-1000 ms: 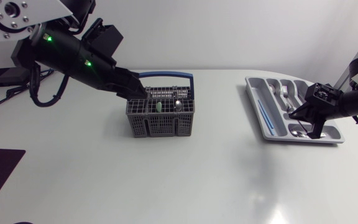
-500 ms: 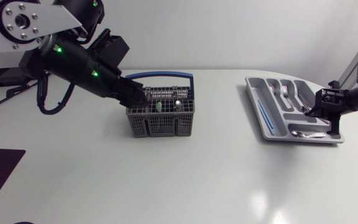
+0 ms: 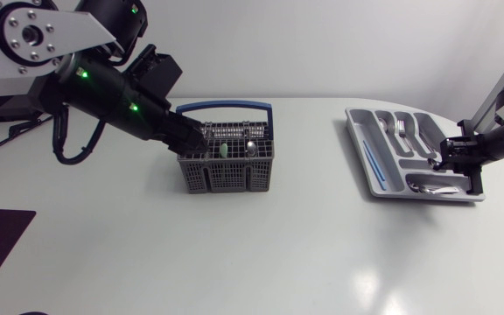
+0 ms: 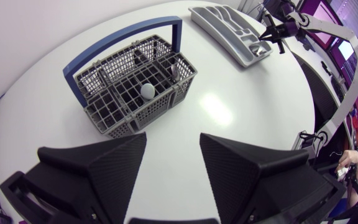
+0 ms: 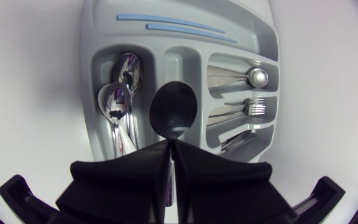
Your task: Unload the cutlery basket into the drawer organizer.
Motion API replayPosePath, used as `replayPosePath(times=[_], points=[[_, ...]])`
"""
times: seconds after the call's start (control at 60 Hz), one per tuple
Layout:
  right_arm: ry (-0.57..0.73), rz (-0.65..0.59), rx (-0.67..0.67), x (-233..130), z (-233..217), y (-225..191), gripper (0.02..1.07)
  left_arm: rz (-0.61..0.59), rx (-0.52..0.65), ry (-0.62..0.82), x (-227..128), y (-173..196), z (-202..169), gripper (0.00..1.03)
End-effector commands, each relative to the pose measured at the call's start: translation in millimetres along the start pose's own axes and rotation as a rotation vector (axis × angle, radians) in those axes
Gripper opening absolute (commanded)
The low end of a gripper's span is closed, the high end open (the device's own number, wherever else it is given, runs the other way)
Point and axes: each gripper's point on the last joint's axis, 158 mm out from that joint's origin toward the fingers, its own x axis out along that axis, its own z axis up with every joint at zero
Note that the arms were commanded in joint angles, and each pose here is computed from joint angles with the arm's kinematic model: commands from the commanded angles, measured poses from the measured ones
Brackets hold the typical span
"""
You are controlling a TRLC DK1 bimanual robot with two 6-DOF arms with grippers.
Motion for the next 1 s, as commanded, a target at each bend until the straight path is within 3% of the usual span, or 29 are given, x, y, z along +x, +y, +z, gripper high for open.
replayPosePath(times=[0.0,0.433,0.583,0.617,0.683,0.7,0.983], points=[[-0.004,0.060,-0.035,17.9,0.3,27.8,0.08,0.008,0.012,-0.004,-1.9,-0.2,-3.6,0.62],[0.011,0.066,-0.024,30.8,1.0,51.5,0.12,0.010,0.015,-0.010,-1.2,-1.3,-1.0,0.62],[0.025,0.018,-0.026,30.3,-0.8,47.2,0.46,0.015,0.021,-0.011,-0.6,-3.4,-0.4,0.62],[0.029,0.008,-0.024,28.2,-2.5,45.4,0.59,0.019,0.020,-0.012,-1.0,-2.2,0.1,0.63],[0.034,-0.009,-0.014,21.7,-2.6,39.4,0.96,0.025,0.019,-0.016,-1.5,-1.0,1.9,0.63],[0.034,-0.007,-0.012,20.2,-2.3,39.4,1.01,0.028,0.020,-0.016,-1.6,-0.1,1.9,0.63],[0.028,-0.073,0.058,-9.7,3.2,16.6,0.99,0.039,0.007,-0.021,-1.1,5.7,7.2,0.63]])
